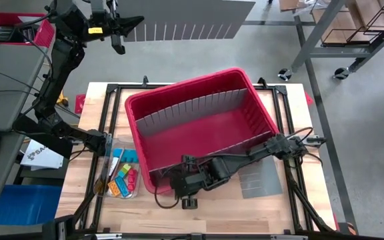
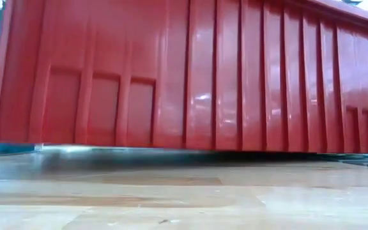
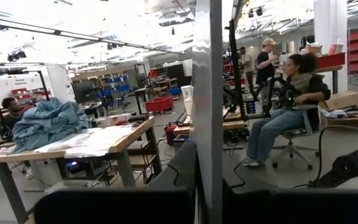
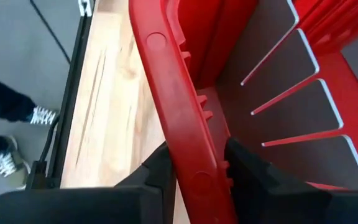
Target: Sort Items/Unsort Items
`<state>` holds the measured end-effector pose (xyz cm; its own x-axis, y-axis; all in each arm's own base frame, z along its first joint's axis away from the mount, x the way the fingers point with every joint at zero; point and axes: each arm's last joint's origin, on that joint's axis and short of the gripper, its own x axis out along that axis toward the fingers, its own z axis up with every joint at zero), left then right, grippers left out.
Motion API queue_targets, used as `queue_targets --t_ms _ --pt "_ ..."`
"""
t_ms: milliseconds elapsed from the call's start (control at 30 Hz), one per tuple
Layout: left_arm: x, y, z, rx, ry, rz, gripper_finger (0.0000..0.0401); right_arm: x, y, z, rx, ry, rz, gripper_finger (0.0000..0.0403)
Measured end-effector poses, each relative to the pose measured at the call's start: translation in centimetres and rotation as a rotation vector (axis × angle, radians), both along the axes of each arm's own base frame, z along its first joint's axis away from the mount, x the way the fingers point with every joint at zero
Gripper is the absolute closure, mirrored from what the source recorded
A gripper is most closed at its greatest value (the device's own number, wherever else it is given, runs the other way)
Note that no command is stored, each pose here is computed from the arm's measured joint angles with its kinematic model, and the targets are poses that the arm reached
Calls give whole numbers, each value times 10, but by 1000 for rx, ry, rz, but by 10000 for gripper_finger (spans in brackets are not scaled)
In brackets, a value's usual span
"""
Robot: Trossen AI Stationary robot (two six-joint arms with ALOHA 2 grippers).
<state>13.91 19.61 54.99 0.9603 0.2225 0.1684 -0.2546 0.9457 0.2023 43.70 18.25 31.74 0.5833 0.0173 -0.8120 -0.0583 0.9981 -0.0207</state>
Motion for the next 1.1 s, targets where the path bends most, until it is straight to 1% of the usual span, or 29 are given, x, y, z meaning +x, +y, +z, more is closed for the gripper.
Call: queue_targets --t_ms 233,333,433,500,700,900,1100 --pt "0 0 0 4 -2 1 400 -26 -10 38 -39 -57 -83 309" --pt "0 0 0 3 -2 1 400 -37 -12 51 -48 -72 -96 309" --pt "0 0 0 8 -1 4 400 -44 -7 57 -53 -86 -82 309" --pt "-1 0 0 9 1 5 400 -48 0 57 -56 -93 -63 309" --pt "-3 2 0 6 1 20 400 -68 36 61 -11 -95 25 309" --pt "-3 2 0 -5 -3 30 400 -92 67 64 -6 -118 59 309" --pt "-3 3 -1 -29 -4 36 400 -116 90 67 37 -94 89 307"
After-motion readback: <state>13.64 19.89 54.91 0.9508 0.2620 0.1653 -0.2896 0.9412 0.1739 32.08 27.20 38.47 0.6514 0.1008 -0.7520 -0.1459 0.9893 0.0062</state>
